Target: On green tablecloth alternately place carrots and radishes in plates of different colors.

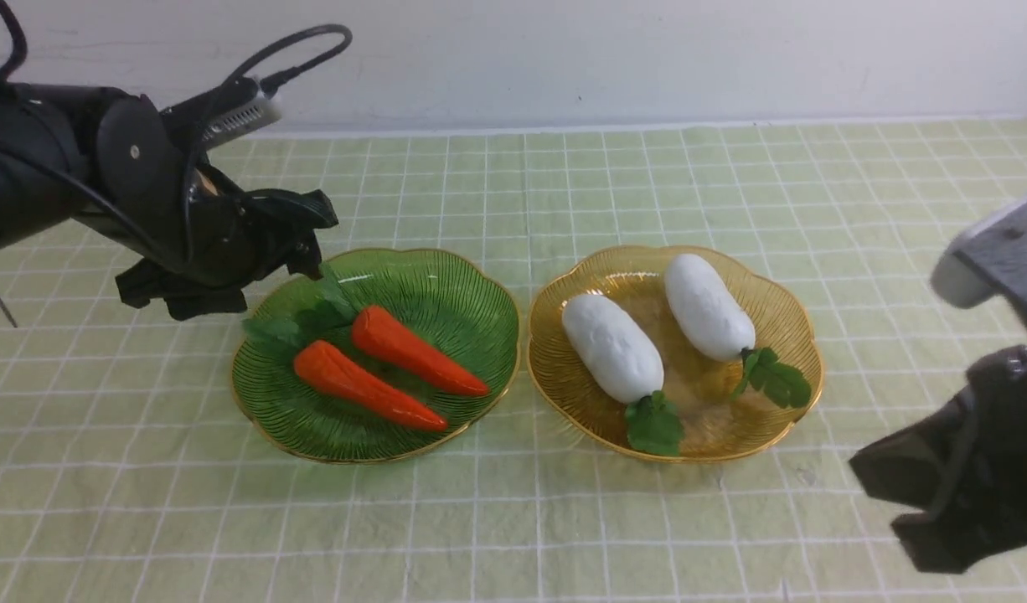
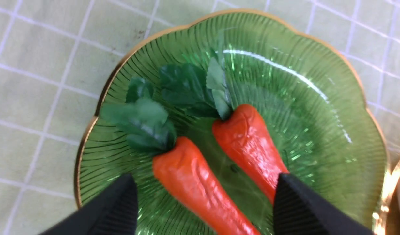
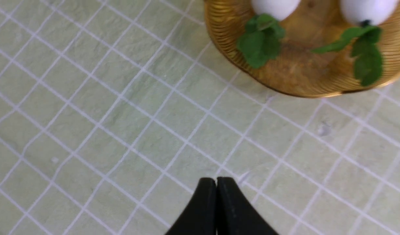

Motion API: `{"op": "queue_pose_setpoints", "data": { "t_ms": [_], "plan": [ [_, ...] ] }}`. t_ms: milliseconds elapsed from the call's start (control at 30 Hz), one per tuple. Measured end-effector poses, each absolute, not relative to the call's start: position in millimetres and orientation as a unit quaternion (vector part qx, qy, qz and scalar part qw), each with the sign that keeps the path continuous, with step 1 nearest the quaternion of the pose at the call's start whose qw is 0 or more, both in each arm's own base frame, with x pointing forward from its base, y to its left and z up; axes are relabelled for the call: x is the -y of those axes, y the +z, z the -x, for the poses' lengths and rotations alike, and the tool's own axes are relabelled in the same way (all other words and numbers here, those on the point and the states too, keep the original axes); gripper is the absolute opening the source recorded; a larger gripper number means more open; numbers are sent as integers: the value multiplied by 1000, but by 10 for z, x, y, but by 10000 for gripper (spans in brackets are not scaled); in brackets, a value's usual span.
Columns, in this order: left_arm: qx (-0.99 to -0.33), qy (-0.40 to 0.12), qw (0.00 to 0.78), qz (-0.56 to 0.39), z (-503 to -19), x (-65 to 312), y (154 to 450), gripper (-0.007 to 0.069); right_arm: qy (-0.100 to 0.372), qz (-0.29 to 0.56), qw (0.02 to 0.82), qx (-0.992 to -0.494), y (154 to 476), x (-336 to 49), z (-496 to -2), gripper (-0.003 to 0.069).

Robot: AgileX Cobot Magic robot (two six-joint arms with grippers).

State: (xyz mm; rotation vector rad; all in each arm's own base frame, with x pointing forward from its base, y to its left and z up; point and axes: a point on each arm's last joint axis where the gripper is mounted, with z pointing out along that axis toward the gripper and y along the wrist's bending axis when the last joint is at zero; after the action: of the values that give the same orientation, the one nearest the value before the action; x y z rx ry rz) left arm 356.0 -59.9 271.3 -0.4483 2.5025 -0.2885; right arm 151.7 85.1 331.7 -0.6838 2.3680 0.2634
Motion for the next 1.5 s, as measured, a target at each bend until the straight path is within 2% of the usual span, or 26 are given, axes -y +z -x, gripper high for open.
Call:
{"op": "queue_pose_setpoints", "data": {
  "t_ms": [100, 167, 300, 367, 467, 567, 667, 800, 933, 1100, 1500],
  "plan": [
    [-936, -108, 291, 165, -3531, 594, 2765, 447, 84, 231, 357, -901, 3437, -711, -1371, -15],
    [-937, -108, 289, 165, -3518, 592, 2775, 407, 57, 178, 414, -891, 3601, -486, -1155, -15],
    [-937, -107, 289, 164, -3518, 592, 2775, 334, 40, 113, 512, -850, 3810, -179, -808, -15],
    [-937, -107, 289, 162, -3518, 592, 2775, 286, 46, 86, 591, -801, 3885, -40, -622, -15],
    [-941, -101, 291, 142, -3518, 592, 2775, 187, 53, 93, 688, -718, 3819, 30, -471, -15],
    [-945, -91, 294, 113, -3517, 592, 2774, 87, 60, 140, 743, -652, 3658, -75, -507, -15],
    [-948, -83, 296, 86, -3516, 592, 2773, 10, 82, 161, 762, -622, 3600, -158, -531, -15],
    [-949, -77, 297, 68, -3516, 592, 2773, -7, 108, 148, 756, -629, 3586, -168, -527, -15],
    [-950, -75, 298, 62, -3516, 592, 2773, -8, 137, 126, 722, -667, 3507, -171, -531, -15],
    [-950, -75, 298, 60, -3516, 592, 2773, -8, 150, 146, 673, -710, 3383, -212, -519, -15],
    [-950, -74, 298, 59, -3517, 592, 2774, -8, 175, 184, 659, -708, 3362, -286, -481, -15]
  ]
}}
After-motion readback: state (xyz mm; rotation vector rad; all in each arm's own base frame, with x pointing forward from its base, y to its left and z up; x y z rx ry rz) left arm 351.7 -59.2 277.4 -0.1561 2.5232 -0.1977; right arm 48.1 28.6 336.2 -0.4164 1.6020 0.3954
